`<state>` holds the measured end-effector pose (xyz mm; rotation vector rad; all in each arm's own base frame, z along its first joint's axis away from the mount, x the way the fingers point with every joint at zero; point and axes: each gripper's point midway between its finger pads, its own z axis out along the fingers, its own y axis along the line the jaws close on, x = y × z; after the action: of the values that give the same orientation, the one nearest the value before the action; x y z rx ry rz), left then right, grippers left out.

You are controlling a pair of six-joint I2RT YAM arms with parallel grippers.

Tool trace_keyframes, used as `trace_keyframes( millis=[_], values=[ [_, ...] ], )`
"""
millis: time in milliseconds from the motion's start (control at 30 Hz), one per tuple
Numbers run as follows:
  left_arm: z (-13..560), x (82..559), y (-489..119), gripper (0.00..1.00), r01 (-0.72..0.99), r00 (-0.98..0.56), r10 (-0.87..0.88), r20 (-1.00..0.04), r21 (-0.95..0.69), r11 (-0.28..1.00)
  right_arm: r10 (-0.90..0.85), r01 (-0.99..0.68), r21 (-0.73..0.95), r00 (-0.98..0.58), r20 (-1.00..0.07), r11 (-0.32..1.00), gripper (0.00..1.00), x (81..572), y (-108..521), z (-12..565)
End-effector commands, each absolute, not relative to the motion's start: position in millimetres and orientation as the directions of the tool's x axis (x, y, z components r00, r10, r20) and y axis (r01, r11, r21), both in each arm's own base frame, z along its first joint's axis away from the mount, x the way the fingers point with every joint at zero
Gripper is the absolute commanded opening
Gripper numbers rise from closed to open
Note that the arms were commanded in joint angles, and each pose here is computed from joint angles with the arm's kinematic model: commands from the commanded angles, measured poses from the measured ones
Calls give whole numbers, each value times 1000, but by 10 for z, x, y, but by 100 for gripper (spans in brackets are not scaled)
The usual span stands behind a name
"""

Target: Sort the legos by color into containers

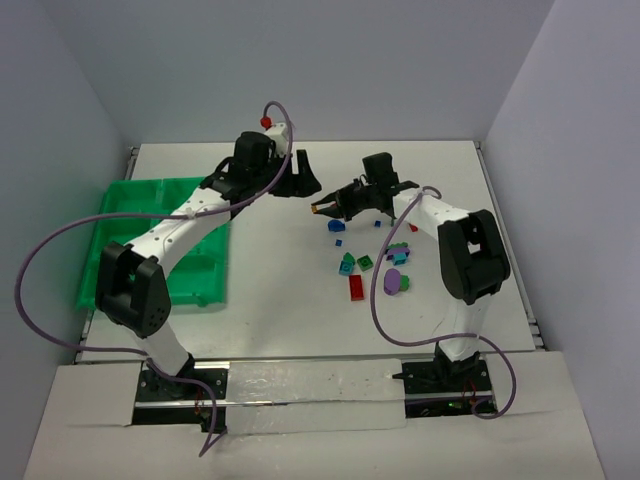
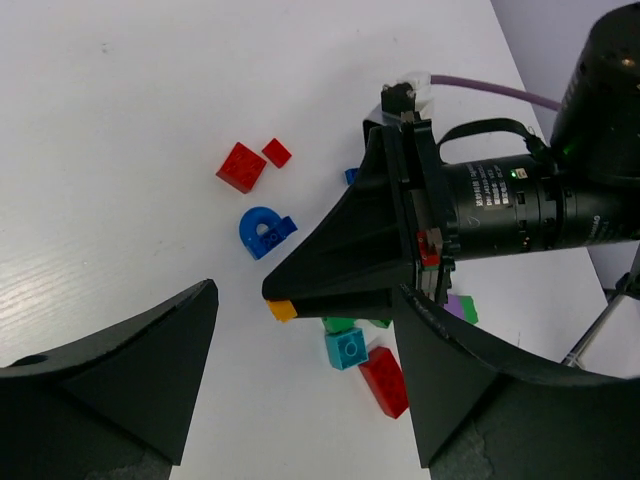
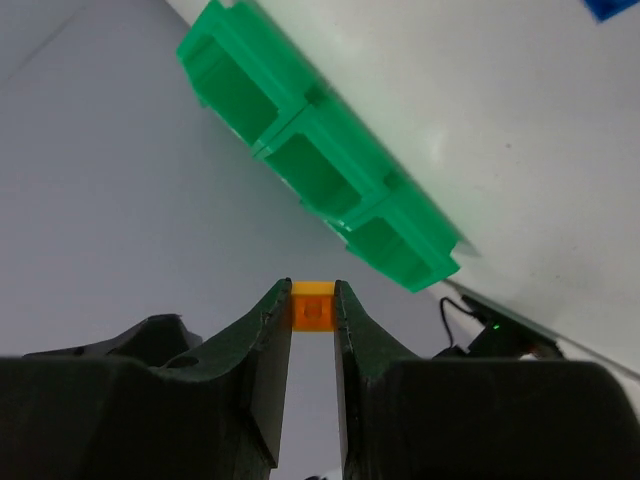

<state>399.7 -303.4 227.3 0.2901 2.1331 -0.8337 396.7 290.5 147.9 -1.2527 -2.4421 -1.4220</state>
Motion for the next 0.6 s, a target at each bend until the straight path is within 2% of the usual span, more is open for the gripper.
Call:
trace_keyframes(
  millis=[0, 267, 567],
  values=[
    [2379, 4056, -3058, 78, 438, -611, -105, -784, -446, 781, 548, 632, 765, -686, 479, 123, 0, 3971, 3039, 1995],
    [2202, 3970, -3028, 73, 413, -643, -97, -760, -451, 791, 514, 690, 722, -638, 574, 50, 0, 3889, 3094, 1936],
    [2081, 3840, -3027, 67, 414, -669, -90, -738, -470, 780, 487, 712, 702, -616, 619, 10, 0, 3874, 3139, 1921]
  ],
)
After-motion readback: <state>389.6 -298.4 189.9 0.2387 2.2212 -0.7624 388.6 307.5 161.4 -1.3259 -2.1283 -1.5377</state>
